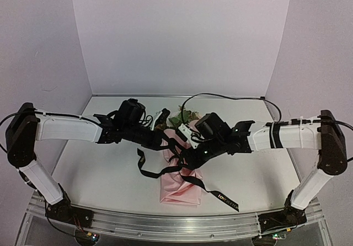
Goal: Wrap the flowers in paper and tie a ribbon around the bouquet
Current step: Cross the half-tied ribbon over the folded bouquet.
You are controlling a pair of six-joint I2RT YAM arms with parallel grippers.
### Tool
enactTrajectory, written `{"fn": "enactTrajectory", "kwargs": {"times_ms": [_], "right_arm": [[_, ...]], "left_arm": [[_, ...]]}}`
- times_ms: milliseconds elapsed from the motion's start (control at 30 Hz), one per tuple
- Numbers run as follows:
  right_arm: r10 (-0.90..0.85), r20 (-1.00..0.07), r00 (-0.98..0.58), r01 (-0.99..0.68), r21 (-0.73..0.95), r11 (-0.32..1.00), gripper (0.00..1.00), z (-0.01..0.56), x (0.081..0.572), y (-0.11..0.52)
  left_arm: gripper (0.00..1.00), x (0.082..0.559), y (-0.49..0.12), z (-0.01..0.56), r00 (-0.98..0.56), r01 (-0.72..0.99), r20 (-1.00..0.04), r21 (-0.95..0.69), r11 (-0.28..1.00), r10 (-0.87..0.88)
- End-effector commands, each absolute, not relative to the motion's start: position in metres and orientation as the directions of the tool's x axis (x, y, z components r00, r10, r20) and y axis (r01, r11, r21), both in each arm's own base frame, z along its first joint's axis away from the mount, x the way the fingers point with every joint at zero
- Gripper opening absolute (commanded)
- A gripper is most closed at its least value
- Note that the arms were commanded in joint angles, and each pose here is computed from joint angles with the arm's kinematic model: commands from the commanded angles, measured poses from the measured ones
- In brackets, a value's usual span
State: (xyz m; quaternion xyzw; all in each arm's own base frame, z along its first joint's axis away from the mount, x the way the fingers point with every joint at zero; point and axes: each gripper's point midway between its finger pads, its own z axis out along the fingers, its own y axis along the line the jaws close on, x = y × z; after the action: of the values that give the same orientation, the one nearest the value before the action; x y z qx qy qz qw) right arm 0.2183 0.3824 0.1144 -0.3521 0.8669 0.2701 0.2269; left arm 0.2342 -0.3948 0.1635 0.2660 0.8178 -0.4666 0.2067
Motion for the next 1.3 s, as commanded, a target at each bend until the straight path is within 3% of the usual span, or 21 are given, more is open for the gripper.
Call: {"fn": "enactTrajectory", "kwargs": {"times_ms": [0, 67, 233, 267, 900, 1267], "right_arm": [[-0.478, -0.623, -0.62, -0.733, 0.242, 0.636, 0.4, 0.111, 0.234, 0.389], [-0.474, -0.624, -0.621, -0.726, 0.23, 0.648, 0.35, 0.108, 0.238, 0.389], [-0.447, -0.647, -0.618, -0.71, 0.214, 0.671, 0.02, 0.119, 0.245, 0.387], [-0.442, -0.655, -0.612, -0.709, 0.207, 0.675, 0.0, 0.123, 0.246, 0.385], [-0.439, -0.717, -0.542, -0.698, 0.093, 0.711, 0.0, 0.171, 0.265, 0.377], [-0.468, -0.61, -0.64, -0.719, 0.261, 0.644, 0.0, 0.154, 0.233, 0.394]], "left_arm": [[0.0, 0.239, -0.405, 0.19, -0.755, 0.652, -0.62, -0.67, 0.355, 0.214], [0.0, 0.239, -0.404, 0.189, -0.757, 0.649, -0.617, -0.672, 0.357, 0.214], [0.0, 0.238, -0.398, 0.184, -0.764, 0.641, -0.608, -0.673, 0.37, 0.216], [0.0, 0.237, -0.397, 0.182, -0.765, 0.64, -0.606, -0.672, 0.374, 0.218], [0.06, 0.215, -0.381, 0.162, -0.752, 0.659, -0.594, -0.659, 0.363, 0.287], [0.0, 0.214, -0.37, 0.118, -0.807, 0.588, -0.533, -0.684, 0.432, 0.255]]}}
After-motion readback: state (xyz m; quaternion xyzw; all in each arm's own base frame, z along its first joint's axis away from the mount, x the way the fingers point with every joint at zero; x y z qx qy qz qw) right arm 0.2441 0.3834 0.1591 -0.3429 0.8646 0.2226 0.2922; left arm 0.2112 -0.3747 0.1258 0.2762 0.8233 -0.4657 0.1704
